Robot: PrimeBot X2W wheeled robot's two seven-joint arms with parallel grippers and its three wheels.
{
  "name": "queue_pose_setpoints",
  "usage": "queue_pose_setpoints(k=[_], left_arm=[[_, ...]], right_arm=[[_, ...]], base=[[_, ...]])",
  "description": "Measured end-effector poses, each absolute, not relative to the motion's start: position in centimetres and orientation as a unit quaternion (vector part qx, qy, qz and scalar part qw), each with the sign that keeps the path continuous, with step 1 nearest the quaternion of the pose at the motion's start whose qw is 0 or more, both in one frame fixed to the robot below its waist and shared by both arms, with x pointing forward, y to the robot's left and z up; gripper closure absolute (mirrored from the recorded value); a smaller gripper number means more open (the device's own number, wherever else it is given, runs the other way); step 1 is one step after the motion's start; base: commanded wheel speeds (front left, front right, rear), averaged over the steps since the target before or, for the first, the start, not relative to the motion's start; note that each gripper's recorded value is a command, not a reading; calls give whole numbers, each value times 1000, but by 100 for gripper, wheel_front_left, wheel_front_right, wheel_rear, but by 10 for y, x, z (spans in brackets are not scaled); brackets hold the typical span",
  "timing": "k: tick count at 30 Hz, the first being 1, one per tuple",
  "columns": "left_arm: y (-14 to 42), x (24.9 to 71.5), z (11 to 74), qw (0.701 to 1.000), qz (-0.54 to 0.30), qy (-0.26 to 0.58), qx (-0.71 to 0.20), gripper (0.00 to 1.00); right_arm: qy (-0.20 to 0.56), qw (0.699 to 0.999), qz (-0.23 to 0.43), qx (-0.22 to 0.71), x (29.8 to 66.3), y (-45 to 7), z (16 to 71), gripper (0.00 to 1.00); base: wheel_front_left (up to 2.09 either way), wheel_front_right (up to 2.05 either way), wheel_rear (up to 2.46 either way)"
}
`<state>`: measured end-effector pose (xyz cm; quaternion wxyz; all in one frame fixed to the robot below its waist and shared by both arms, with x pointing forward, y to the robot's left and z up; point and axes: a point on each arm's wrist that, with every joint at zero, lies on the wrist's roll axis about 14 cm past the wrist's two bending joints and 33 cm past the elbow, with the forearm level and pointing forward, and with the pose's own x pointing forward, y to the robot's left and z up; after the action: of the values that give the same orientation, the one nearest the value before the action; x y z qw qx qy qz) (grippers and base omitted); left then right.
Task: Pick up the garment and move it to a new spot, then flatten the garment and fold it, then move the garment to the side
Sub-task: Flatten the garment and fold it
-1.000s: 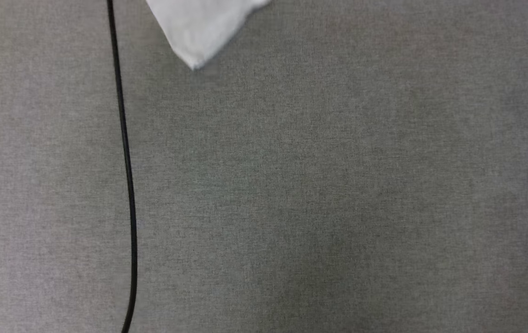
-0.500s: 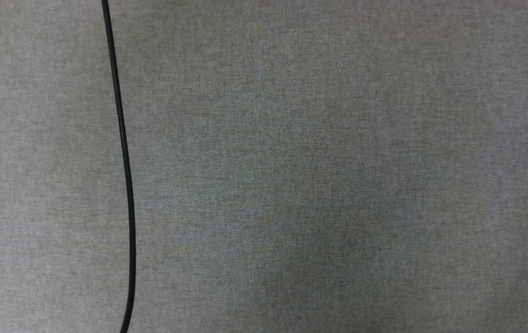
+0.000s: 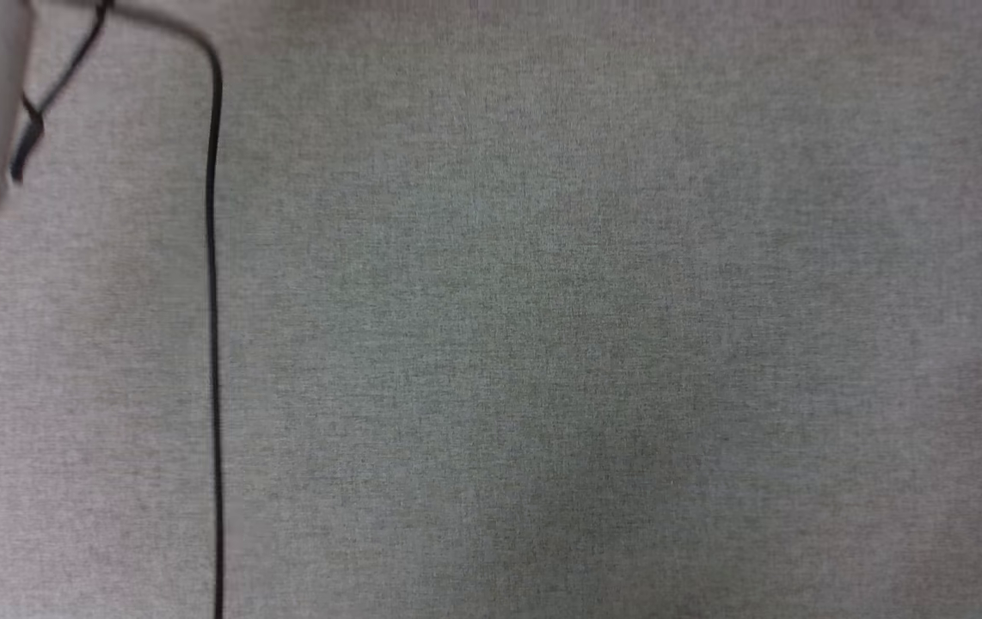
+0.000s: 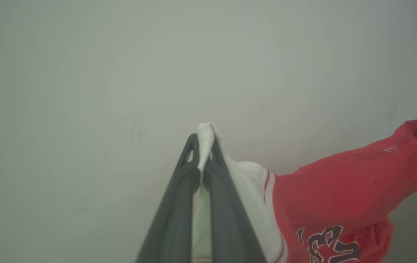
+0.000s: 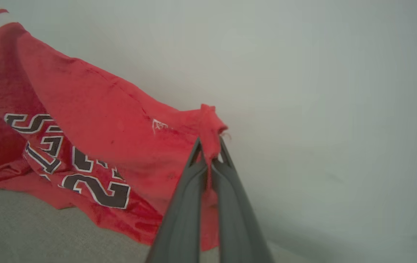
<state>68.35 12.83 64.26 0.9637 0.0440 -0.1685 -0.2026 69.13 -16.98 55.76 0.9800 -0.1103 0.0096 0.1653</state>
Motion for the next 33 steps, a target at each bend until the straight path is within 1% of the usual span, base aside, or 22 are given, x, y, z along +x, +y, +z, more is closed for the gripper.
queue_pose_setpoints(k=[5,11,22,28,33], left_arm=[[138,648,608,970,-195,-144,27,100],[145,588,567,978,-182,-102,2,100],[169,478,510,990,-132,-4,-39,100],[173,420,480,989,-121,61,-52,100],[168,375,461,984,-119,109,-77,100]], right_arm=[[41,979,180,-86,661,-171,532,100],[92,973,200,-63,614,-172,500,100],[164,961,218,-34,525,-181,467,100],[204,952,224,-32,473,-187,449,100],[221,951,216,-8,436,-193,442,100]], base=[[0,0,0],[0,0,0],[0,0,0],[0,0,0],[0,0,0]])
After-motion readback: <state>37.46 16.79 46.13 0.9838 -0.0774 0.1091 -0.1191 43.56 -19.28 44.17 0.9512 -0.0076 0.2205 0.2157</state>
